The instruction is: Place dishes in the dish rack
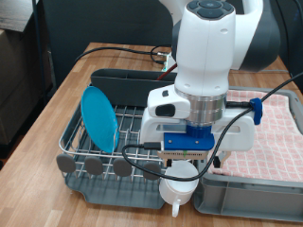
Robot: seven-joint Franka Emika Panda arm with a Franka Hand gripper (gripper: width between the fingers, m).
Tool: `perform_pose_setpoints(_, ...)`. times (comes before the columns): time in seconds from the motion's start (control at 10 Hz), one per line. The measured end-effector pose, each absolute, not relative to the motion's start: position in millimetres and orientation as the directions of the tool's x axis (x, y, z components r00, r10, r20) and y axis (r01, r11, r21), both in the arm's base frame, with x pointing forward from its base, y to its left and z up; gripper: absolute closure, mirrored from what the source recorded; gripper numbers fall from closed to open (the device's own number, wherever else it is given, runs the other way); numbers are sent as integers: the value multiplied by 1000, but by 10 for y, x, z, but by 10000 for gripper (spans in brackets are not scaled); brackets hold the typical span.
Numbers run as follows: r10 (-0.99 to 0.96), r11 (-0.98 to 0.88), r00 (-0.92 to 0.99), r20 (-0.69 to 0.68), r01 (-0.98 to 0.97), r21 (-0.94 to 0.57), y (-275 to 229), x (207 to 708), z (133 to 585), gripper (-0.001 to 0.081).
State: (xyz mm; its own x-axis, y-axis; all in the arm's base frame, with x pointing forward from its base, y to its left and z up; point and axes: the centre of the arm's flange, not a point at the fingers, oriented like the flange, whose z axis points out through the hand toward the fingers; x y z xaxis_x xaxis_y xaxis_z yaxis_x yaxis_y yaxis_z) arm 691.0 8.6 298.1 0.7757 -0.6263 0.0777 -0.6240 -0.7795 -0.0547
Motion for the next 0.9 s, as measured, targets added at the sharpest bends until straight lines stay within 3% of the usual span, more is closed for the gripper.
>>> perform_pose_setpoints(0.9,-630,-773,768,118,-634,-6,56,6742,4099,3)
